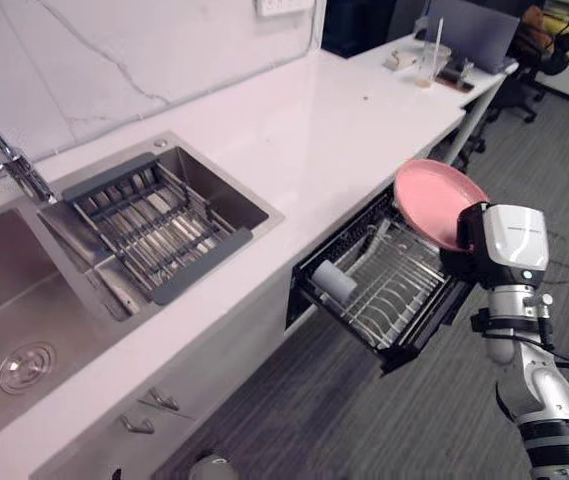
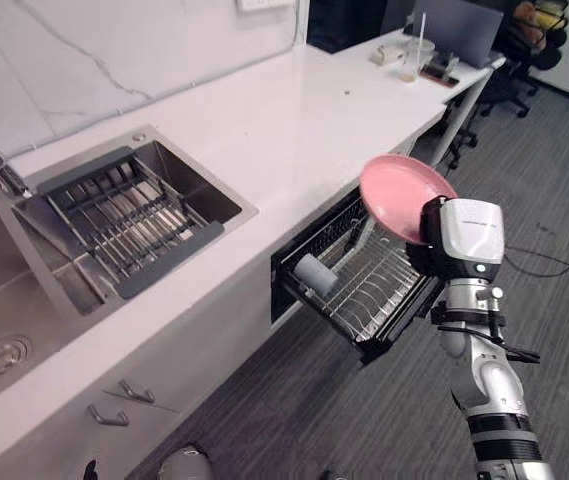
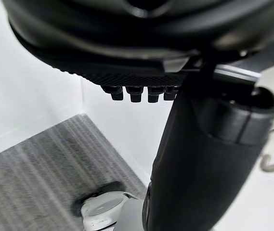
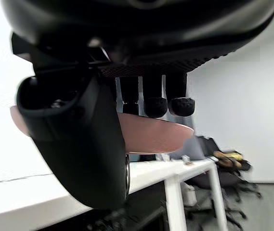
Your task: Walk over to the sink, pick up the cup, carry it to the dishwasher, place the cup inside the dishwasher, then close the dishwasher door
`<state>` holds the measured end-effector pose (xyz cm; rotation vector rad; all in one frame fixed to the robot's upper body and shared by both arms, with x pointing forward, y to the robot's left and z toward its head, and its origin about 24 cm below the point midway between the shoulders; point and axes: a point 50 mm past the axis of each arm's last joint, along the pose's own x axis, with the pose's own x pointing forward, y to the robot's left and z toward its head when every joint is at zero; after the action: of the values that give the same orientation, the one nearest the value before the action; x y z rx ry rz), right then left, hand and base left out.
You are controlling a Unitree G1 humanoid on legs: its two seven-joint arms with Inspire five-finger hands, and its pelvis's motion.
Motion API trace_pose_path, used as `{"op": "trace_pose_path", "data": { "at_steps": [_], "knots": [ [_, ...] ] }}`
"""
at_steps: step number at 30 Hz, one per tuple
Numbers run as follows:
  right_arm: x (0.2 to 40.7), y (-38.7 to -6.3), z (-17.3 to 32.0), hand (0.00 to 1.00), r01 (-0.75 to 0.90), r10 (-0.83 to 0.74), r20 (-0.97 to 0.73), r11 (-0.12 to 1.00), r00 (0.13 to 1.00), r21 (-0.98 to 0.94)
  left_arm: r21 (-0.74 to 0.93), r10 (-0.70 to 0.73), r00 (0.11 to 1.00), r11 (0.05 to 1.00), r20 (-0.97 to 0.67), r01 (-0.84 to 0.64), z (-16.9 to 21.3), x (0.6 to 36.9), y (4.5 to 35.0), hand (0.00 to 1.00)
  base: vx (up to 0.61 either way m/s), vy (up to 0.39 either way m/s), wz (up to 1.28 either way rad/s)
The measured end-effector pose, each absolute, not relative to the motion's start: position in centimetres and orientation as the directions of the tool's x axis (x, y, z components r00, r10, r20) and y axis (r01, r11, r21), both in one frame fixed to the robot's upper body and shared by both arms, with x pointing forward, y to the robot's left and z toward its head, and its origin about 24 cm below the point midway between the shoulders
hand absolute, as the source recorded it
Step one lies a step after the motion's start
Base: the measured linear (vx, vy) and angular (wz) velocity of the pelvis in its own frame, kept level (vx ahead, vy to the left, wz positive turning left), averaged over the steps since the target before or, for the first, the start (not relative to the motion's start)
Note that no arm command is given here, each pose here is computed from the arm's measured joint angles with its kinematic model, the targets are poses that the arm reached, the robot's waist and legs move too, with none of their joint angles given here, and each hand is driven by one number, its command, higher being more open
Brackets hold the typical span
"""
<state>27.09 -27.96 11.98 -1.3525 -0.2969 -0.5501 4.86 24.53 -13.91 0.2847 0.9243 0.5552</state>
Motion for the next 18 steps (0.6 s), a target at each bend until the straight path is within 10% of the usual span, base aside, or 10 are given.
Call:
{"op": "trace_pose_path", "data": {
  "at_steps": [18],
  "knots": [
    [36.7, -31.4, 24.9, 0.0, 0.612, -0.317, 0.565, 0.067, 0.762, -0.788, 0.15, 0.313, 0.776, 0.949, -0.547, -0.278, -11.1, 16.9, 20.6, 1.0, -0.06, 0.073, 0.01]
  ]
}}
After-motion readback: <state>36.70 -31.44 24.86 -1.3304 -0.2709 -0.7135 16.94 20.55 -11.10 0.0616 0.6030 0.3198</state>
